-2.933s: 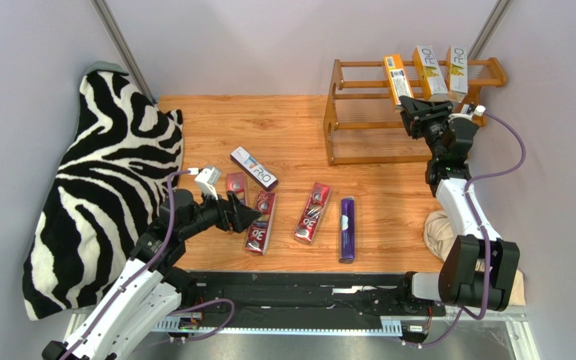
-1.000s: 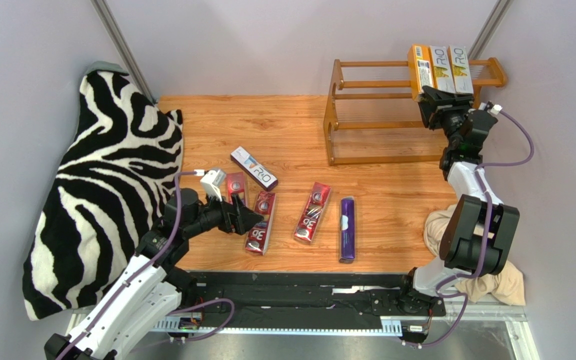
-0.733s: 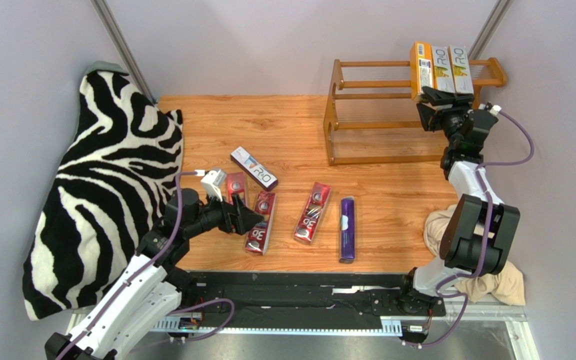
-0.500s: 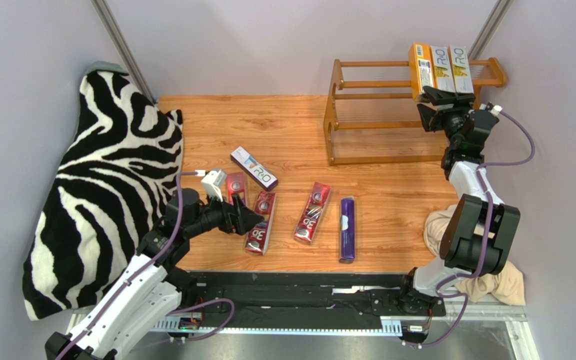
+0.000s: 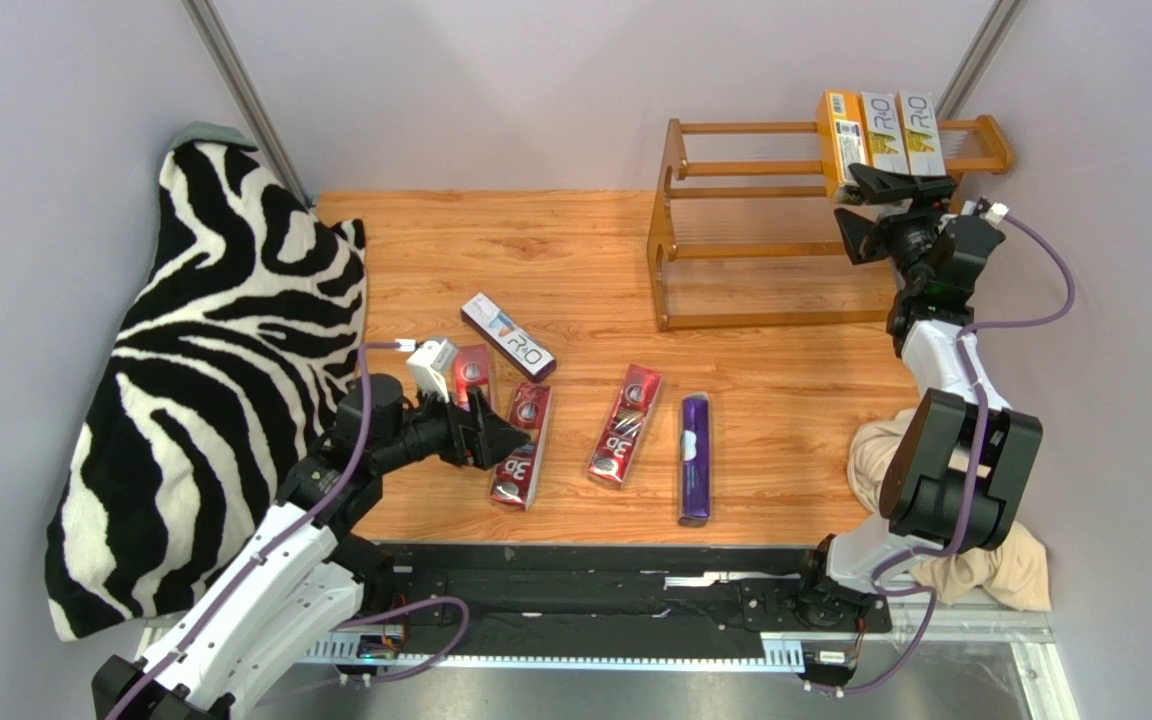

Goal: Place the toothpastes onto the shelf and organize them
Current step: Place the toothpaste on the shelf.

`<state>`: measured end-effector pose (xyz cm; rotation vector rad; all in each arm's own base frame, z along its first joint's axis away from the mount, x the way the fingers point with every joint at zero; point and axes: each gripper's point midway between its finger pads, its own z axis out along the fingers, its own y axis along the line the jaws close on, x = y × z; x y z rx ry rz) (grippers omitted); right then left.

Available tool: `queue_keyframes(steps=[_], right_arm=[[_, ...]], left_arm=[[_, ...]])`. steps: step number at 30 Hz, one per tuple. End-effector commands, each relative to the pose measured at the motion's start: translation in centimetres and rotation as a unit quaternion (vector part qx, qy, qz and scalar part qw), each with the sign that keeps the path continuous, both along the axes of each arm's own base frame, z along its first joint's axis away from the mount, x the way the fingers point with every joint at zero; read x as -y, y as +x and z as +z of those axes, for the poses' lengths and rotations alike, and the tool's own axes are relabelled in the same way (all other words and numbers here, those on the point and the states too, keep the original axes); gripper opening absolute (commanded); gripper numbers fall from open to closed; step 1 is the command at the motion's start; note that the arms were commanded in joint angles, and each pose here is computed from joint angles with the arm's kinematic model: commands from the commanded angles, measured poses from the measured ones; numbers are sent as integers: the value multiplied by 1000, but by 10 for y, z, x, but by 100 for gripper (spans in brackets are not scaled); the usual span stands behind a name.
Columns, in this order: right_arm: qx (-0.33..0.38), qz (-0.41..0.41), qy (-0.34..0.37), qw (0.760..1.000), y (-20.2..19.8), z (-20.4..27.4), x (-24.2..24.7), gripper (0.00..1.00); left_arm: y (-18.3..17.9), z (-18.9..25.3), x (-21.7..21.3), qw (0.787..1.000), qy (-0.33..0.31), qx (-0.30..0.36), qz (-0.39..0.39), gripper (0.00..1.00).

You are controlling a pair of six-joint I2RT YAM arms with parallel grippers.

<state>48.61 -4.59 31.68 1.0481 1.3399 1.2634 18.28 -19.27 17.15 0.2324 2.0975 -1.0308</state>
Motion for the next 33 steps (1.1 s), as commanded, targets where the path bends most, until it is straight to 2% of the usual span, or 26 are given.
queue_keyframes(steps=[1, 6, 13, 25, 30, 32, 33], right_arm=[[40, 10, -24, 999, -9, 35, -4, 89], [38, 15, -28, 999, -14, 35, -7, 91], [49, 23, -49, 997, -36, 48, -15, 100], [-1, 47, -62, 997, -82, 18, -33, 100], [3, 50, -126, 991, -128, 11, -49, 100], [-21, 52, -142, 988, -144, 1, -54, 100], [-14, 48, -181, 982, -158, 4, -57, 100]], left_arm=[[2, 8, 4, 1000, -8, 24, -13, 92], [1, 7, 4, 1000, -8, 23, -14, 92], [1, 7, 5, 1000, -9, 22, -15, 92], [0, 8, 6, 1000, -11, 22, -19, 92], [-1, 11, 5, 999, -13, 25, -19, 93], [-2, 12, 6, 999, -14, 26, -21, 93], [-2, 14, 6, 999, -15, 28, -21, 93]])
